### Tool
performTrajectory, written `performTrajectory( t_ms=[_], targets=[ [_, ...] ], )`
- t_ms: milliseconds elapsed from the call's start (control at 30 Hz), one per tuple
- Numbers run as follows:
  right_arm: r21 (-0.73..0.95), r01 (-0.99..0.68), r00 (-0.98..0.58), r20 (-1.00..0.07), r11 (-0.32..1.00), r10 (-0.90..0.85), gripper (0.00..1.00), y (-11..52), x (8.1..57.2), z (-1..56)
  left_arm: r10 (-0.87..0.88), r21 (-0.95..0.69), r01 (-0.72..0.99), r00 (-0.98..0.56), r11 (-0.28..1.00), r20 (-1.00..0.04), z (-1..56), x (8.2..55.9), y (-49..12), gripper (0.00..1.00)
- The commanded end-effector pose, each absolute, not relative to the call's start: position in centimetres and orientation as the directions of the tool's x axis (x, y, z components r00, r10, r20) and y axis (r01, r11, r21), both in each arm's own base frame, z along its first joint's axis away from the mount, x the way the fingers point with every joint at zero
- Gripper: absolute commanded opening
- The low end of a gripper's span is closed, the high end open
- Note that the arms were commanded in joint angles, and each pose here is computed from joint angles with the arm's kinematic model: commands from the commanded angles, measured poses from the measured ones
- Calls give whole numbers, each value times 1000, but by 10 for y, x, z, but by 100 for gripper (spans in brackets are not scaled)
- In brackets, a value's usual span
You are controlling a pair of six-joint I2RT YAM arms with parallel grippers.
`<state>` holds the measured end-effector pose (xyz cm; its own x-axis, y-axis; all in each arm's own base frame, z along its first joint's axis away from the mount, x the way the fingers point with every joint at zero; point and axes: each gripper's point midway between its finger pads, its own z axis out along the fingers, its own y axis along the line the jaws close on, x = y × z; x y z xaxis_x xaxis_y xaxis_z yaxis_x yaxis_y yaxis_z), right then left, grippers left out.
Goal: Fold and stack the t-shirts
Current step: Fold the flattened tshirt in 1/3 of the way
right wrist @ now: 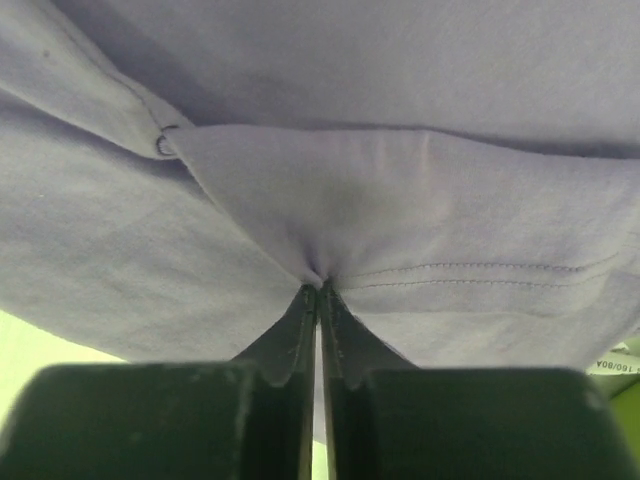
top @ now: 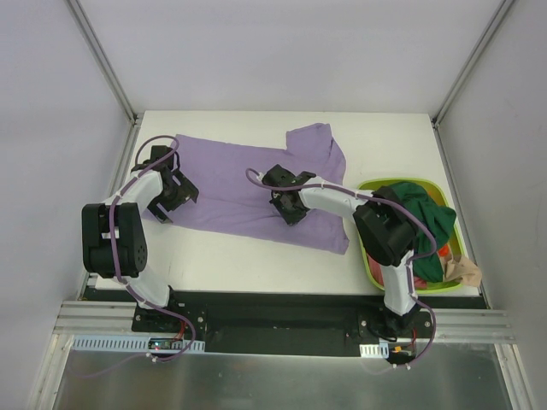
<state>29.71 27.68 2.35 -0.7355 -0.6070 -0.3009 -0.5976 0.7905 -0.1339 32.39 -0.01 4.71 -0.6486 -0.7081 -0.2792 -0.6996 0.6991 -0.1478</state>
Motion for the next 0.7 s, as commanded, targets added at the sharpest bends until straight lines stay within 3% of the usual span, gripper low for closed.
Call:
performTrajectory(
  t_ms=[0, 667],
  targets=[
    [-155, -584, -729, -329, 796, -600, 0, 280, 307, 32, -692, -125, -690, -663, 713, -286, 46, 323, 4, 99],
    [-434, -666, -504, -338, 607, -795, 0, 281, 386, 77, -674, -115, -675, -678, 729, -295, 46, 323, 6, 99]
  ],
)
